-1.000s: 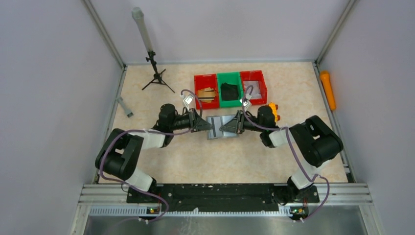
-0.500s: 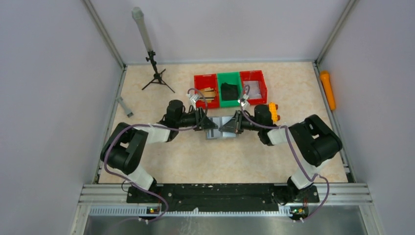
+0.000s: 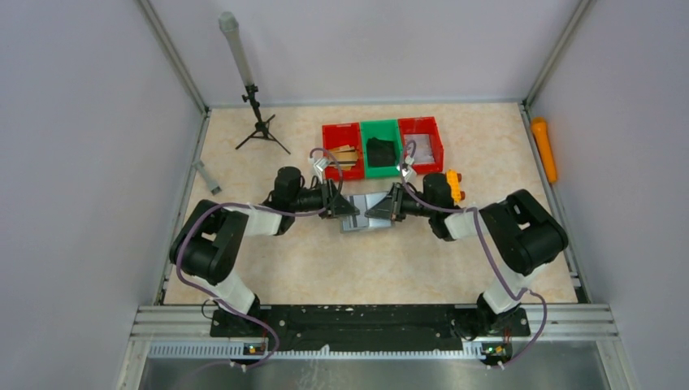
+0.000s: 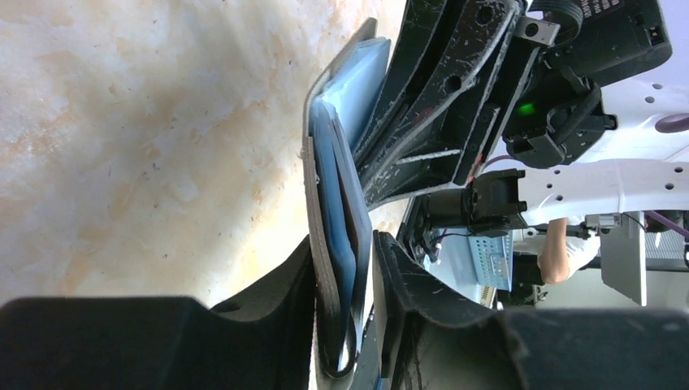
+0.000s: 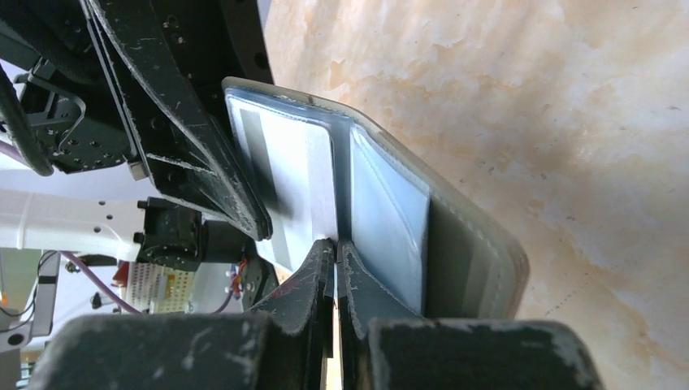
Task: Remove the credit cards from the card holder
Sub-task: Remove the credit card from the card holder, then place the credit card in the storage box.
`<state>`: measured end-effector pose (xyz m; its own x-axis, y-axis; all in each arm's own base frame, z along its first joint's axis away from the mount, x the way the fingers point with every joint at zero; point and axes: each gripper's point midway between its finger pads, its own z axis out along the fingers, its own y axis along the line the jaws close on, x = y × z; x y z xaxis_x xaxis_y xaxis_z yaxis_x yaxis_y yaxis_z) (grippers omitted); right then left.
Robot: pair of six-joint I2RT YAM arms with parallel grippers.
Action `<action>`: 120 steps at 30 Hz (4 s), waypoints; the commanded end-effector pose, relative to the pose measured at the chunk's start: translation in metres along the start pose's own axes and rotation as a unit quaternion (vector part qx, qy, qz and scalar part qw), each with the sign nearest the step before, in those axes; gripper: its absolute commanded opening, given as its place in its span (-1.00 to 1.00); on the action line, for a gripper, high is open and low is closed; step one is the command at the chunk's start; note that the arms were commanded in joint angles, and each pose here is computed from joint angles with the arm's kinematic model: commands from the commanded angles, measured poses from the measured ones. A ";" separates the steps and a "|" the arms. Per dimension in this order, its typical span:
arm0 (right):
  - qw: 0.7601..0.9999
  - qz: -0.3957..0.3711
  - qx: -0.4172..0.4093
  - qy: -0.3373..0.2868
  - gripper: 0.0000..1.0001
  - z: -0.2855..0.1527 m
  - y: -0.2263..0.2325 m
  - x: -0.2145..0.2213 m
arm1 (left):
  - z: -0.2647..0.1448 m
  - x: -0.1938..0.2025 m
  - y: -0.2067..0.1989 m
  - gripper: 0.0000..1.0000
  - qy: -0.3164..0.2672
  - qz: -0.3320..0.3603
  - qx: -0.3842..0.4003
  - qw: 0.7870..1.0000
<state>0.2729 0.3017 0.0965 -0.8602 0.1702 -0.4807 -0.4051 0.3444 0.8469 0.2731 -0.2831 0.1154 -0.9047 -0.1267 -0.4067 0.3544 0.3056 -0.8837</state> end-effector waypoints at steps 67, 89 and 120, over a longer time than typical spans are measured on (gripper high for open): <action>0.989 0.011 0.054 -0.136 -1.00 -0.051 -0.030 -0.058 | -0.031 -0.026 0.015 -0.61 -0.059 0.034 -0.084 0.994; 0.776 0.144 0.381 -0.481 -1.00 -0.180 -0.068 -0.168 | -0.032 -0.026 0.017 -0.62 -0.060 0.035 -0.110 0.991; 0.680 0.334 0.248 -0.604 -1.00 -0.097 -0.116 -0.280 | -0.032 -0.025 0.020 -0.69 -0.056 0.034 -0.118 0.991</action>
<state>0.5080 0.1168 0.1330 0.1600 0.9748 -0.1551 0.4353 0.0714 0.8975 0.2839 -0.2396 0.0908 -0.8873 -0.1988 -0.4162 0.2528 0.5451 -0.7993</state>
